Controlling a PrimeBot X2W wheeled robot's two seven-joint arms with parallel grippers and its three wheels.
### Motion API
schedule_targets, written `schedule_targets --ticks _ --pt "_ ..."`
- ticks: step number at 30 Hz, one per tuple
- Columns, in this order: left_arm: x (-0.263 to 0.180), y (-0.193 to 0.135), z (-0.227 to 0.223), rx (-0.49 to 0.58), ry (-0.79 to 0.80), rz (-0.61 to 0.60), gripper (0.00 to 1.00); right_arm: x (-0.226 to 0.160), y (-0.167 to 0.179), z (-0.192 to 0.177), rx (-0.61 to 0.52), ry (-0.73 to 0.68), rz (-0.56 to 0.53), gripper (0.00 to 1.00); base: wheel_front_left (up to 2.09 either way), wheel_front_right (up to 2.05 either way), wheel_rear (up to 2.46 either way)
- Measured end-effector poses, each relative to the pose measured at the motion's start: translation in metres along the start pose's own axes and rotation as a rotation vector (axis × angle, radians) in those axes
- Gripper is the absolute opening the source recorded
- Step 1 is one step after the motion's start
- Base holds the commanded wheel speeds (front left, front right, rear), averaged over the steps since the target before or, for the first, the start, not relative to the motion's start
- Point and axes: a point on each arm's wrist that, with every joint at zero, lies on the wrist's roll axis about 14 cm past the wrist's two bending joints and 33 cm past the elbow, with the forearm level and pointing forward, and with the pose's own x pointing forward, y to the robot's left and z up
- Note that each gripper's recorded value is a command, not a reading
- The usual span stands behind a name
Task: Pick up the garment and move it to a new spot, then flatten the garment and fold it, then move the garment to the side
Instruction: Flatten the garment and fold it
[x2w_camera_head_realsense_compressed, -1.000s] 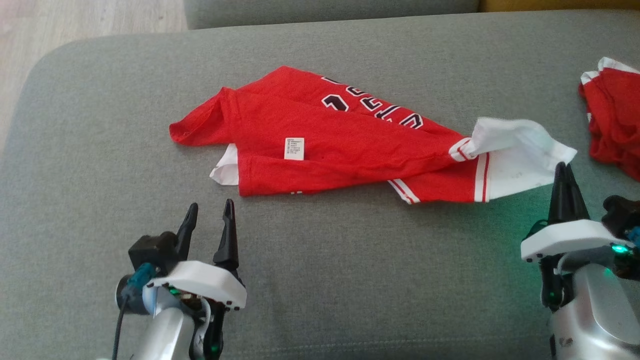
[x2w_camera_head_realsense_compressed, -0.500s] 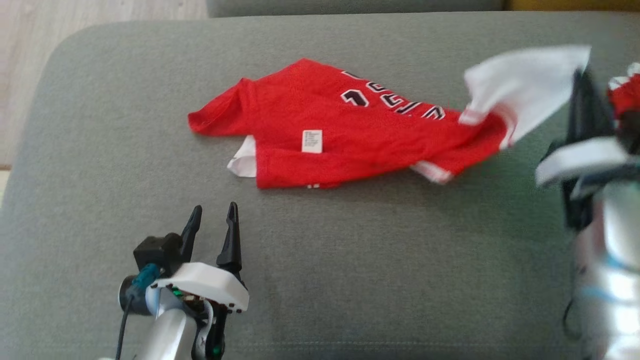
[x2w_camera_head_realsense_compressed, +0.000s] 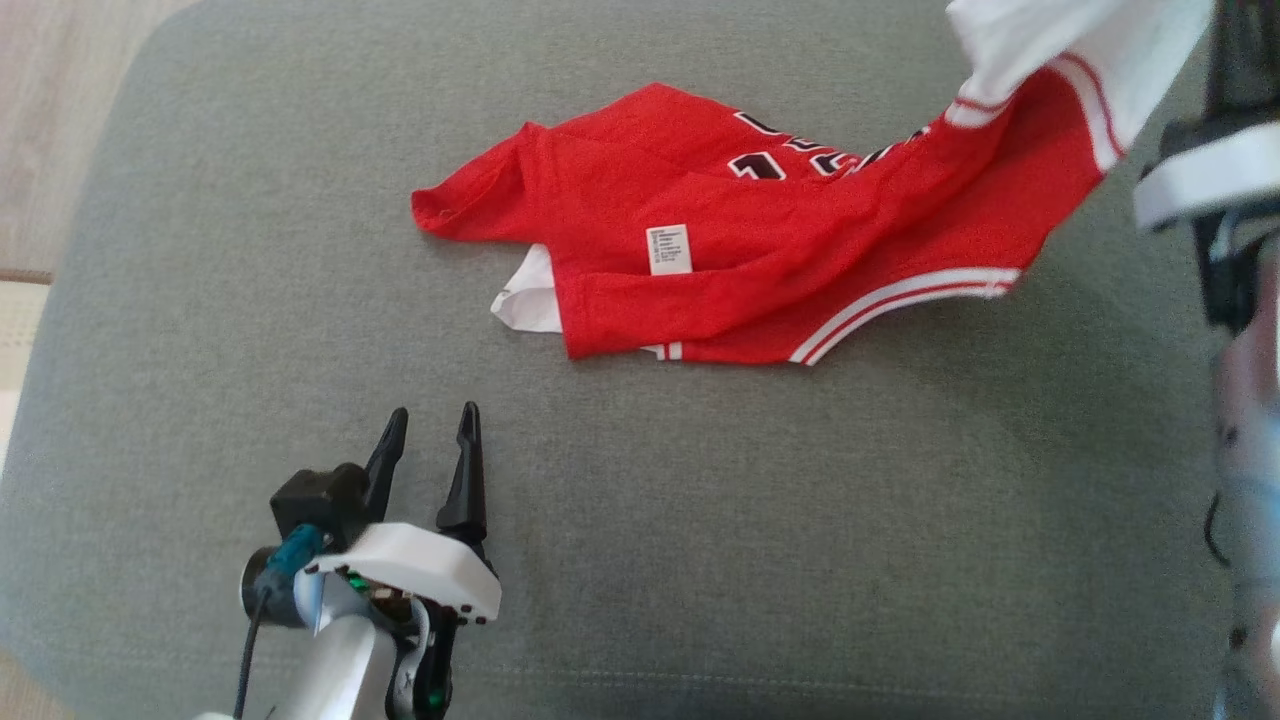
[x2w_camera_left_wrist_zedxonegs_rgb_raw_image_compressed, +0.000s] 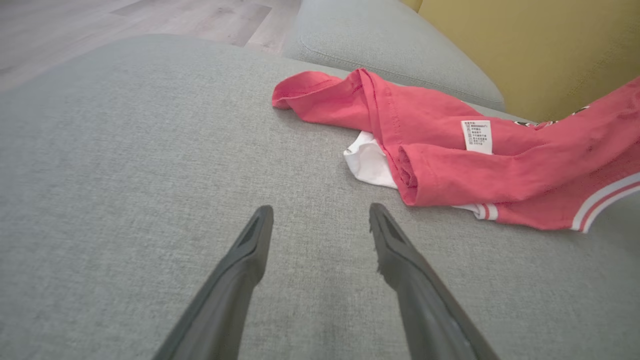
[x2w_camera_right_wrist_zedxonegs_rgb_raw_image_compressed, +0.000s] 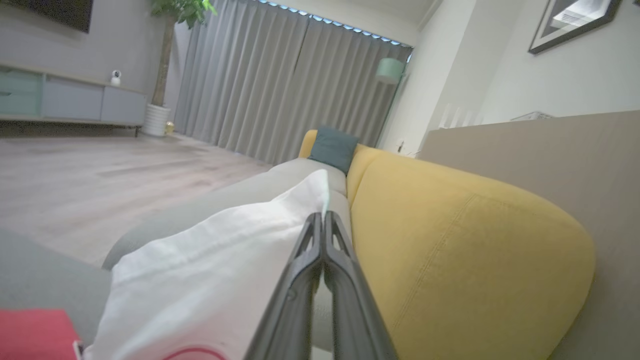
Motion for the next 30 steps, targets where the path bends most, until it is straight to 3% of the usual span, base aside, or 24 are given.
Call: schedule_targets --ticks 3,9,17,18,19,24,30 --pt "0.002 -0.006 0.0 0.001 0.001 -0.017 1.0 -0.024 0.008 -0.028 -0.007 0.073 0.03 0.0 0.0 0.0 0.0" --pt "0.004 -0.016 0.003 0.005 -0.007 -0.049 1.0 -0.114 0.027 -0.102 0.022 0.316 0.073 0.0 0.0 0.0 0.0" --pt "0.005 -0.025 0.009 0.008 -0.025 -0.072 1.0 -0.164 0.027 -0.124 -0.012 0.42 0.093 0.0 0.0 0.0 0.0" --pt "0.005 -0.026 0.01 0.008 -0.026 -0.075 1.0 -0.17 0.024 -0.13 -0.024 0.447 0.093 0.38 0.0 0.0 0.0" --pt "0.004 -0.026 0.01 0.01 -0.027 -0.076 1.0 -0.174 0.02 -0.134 -0.029 0.464 0.083 1.0 0.0 0.0 0.0" --pt "0.002 -0.026 0.012 0.012 -0.033 -0.076 1.0 -0.191 -0.008 -0.142 -0.041 0.508 -0.005 1.0 0.0 0.0 0.0" --pt "0.002 -0.025 0.011 0.016 -0.03 -0.065 1.0 -0.181 -0.023 -0.124 -0.003 0.44 -0.106 1.0 0.0 0.0 0.0"
